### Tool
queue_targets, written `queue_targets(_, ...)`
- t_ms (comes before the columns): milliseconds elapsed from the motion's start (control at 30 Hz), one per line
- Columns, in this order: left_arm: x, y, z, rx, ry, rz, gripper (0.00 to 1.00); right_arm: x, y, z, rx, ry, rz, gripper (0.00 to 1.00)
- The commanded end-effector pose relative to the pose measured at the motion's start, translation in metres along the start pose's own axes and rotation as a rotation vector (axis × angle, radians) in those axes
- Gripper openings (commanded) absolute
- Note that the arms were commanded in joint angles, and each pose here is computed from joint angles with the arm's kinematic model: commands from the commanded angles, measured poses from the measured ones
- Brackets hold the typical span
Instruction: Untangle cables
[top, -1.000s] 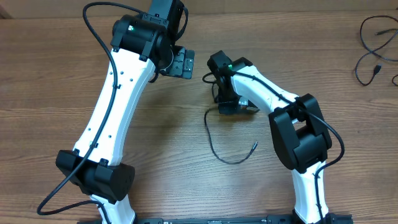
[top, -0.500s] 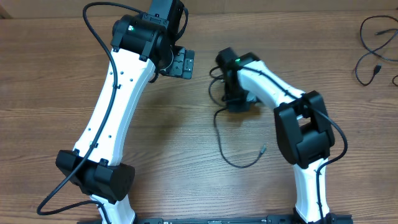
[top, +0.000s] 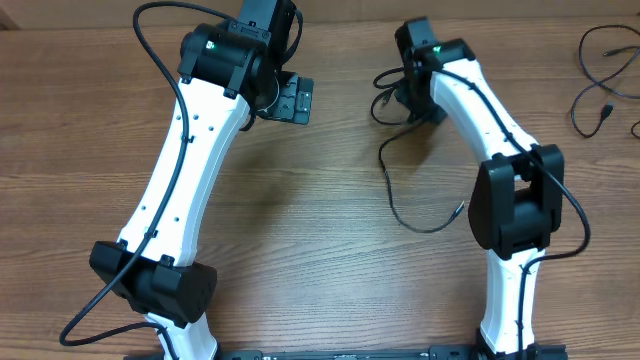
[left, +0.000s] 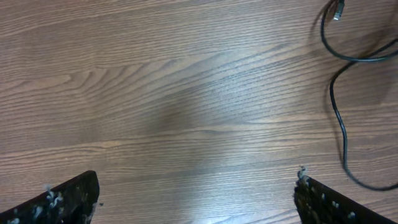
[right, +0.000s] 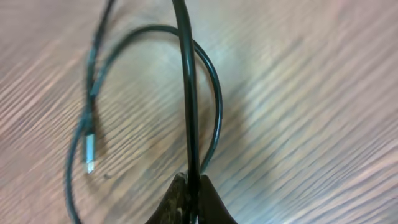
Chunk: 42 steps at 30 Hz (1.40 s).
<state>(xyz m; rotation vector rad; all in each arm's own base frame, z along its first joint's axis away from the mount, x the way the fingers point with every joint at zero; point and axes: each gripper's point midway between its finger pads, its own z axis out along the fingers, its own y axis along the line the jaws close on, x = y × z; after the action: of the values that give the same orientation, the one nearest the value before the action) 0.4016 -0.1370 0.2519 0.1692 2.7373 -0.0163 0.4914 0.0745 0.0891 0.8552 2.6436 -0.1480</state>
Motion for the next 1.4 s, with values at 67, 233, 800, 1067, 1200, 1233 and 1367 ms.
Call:
queue_targets(67, -0.008, 0.003, -0.008, -0.001, -0.036, 0.013, 1.00, -0.063, -0.013, -0.075, -0.061, -0.188, -0.289, 0.04)
queue_targets(233, -0.010, 0.002, -0.008, 0.001, -0.045, 0.012, 1.00, -0.083, -0.037, -0.086, 0.009, -0.234, -0.461, 0.04)
queue_targets(800, -0.005, 0.001, -0.008, 0.011, -0.022, 0.014, 1.00, -0.120, -0.073, -0.139, -0.162, -0.245, -0.246, 0.04)
queue_targets(1067, -0.013, -0.001, -0.008, 0.018, -0.054, 0.011, 1.00, -0.206, -0.143, -0.317, -0.245, -0.721, -0.129, 0.04)
queue_targets(1200, -0.014, -0.001, -0.008, 0.020, -0.060, 0.010, 1.00, -0.236, -0.187, -0.372, -0.168, -0.933, -0.145, 0.04)
queue_targets(1233, -0.015, -0.001, -0.008, 0.020, -0.062, 0.010, 1.00, -0.243, -0.202, -0.383, -0.140, -0.979, -0.107, 0.04)
queue_targets(1367, -0.013, -0.001, -0.008, 0.018, -0.055, 0.011, 1.00, -0.257, -0.250, -0.418, -0.041, -1.106, 0.006, 0.04)
